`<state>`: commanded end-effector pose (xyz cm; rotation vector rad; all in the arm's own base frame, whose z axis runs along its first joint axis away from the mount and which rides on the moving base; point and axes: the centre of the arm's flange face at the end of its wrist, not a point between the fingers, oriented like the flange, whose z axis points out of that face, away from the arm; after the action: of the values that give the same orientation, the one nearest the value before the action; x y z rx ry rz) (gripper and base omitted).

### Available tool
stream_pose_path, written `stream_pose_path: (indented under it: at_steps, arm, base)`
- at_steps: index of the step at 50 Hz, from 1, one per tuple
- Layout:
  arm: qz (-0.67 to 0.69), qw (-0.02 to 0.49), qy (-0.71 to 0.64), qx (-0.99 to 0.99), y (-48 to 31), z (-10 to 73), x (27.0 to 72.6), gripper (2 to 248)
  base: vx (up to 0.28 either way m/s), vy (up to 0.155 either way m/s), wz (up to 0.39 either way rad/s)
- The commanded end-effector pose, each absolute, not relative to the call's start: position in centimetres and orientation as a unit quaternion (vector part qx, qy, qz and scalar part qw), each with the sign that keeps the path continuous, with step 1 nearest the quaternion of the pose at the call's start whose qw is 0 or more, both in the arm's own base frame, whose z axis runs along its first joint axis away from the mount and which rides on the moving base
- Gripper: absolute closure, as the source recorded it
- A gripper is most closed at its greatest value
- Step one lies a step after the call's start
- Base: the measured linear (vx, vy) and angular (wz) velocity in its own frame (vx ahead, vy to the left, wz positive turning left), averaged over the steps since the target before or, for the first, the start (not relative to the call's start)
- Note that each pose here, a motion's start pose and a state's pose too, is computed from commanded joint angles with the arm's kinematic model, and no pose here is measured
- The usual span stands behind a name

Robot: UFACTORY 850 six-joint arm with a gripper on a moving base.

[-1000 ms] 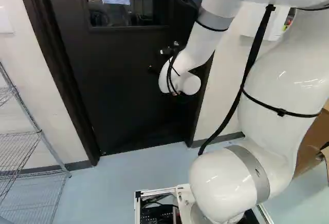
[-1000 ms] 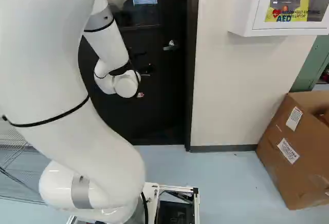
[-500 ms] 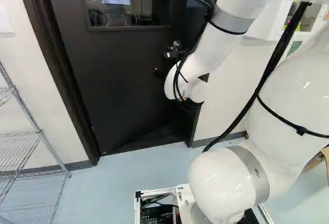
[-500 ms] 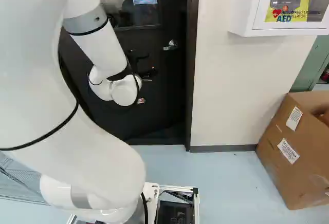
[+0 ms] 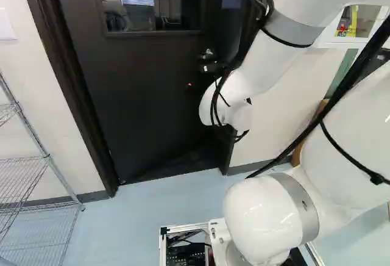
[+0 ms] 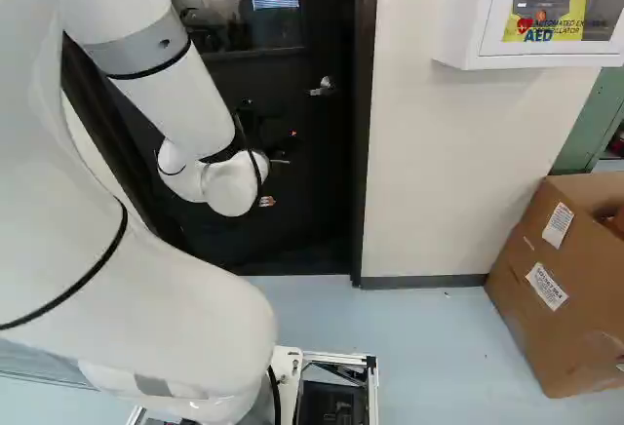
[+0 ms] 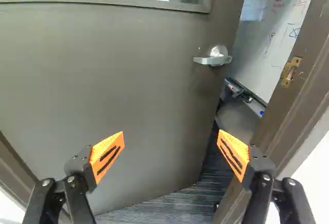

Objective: Open the door and move inside

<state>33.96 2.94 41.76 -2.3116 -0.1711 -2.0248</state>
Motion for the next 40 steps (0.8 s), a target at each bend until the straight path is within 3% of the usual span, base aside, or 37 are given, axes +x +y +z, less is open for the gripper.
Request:
stream_pose_path:
  at_steps: [31, 40]
  arm:
    - [-0.658, 0.032, -0.056, -0.751, 2.94, 41.76, 33.96, 3]
    - [-0.658, 0.032, -0.056, -0.751, 2.94, 41.76, 33.96, 3]
  base:
    - [0.005, 0.004, 0.039]
    - [0.054, -0.024, -0.164]
